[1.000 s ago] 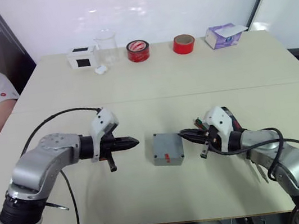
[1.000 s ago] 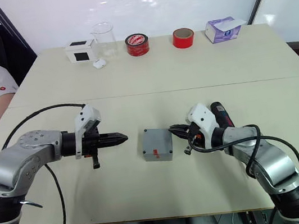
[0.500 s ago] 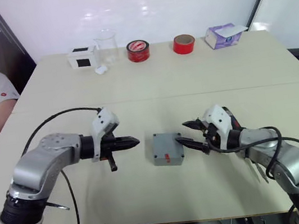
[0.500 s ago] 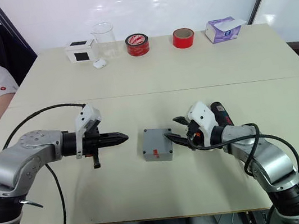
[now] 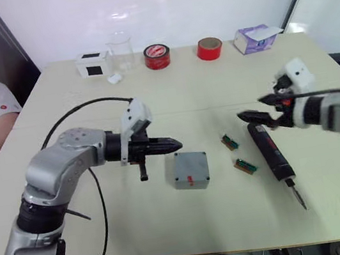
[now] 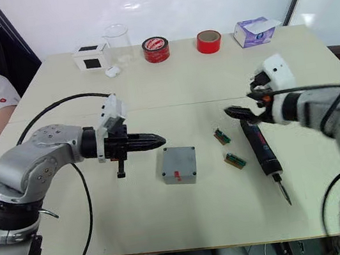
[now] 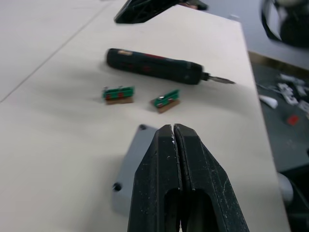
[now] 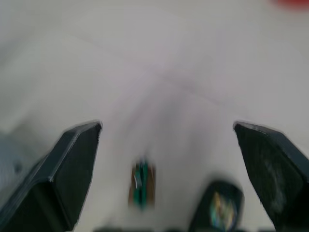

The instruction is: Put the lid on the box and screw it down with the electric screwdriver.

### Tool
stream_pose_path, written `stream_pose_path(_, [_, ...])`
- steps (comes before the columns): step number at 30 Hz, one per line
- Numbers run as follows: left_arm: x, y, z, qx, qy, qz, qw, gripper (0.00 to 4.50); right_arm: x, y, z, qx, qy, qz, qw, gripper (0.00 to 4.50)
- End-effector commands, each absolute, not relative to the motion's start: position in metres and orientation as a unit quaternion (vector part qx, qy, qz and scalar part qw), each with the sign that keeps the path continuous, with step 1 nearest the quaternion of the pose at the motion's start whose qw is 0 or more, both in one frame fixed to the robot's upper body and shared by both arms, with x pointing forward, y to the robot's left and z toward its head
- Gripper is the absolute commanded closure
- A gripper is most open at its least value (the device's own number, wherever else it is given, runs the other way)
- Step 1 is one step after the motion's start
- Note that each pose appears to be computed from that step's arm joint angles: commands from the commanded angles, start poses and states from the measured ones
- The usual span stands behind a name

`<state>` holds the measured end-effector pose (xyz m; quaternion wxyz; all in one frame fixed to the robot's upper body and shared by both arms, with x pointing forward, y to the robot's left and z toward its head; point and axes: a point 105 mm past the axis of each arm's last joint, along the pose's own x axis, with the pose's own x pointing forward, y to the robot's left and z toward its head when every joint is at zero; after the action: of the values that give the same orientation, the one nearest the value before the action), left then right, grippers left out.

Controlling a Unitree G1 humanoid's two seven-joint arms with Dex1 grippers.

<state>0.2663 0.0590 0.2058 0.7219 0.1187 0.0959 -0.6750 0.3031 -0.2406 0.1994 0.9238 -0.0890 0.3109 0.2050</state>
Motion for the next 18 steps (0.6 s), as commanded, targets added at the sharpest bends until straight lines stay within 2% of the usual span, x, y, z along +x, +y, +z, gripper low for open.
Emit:
stream_pose_path(1, [0.251,0.051,0.208,0.163,0.075,-0.702,0.690,4.50,0.286,-0.260,0.193,-0.075,0.405,0.183,0.893,0.04])
stream_pose_path(8, [0.242,0.046,0.195,0.174,0.075,-0.706,0.682,4.50,0.273,-0.272,0.172,-0.049,0.484,0.183,0.854,0.04])
stream_pose_path(18, [0.236,0.042,0.186,0.163,0.075,-0.690,0.701,4.50,0.273,-0.260,0.145,-0.028,0.532,0.208,0.820,0.04])
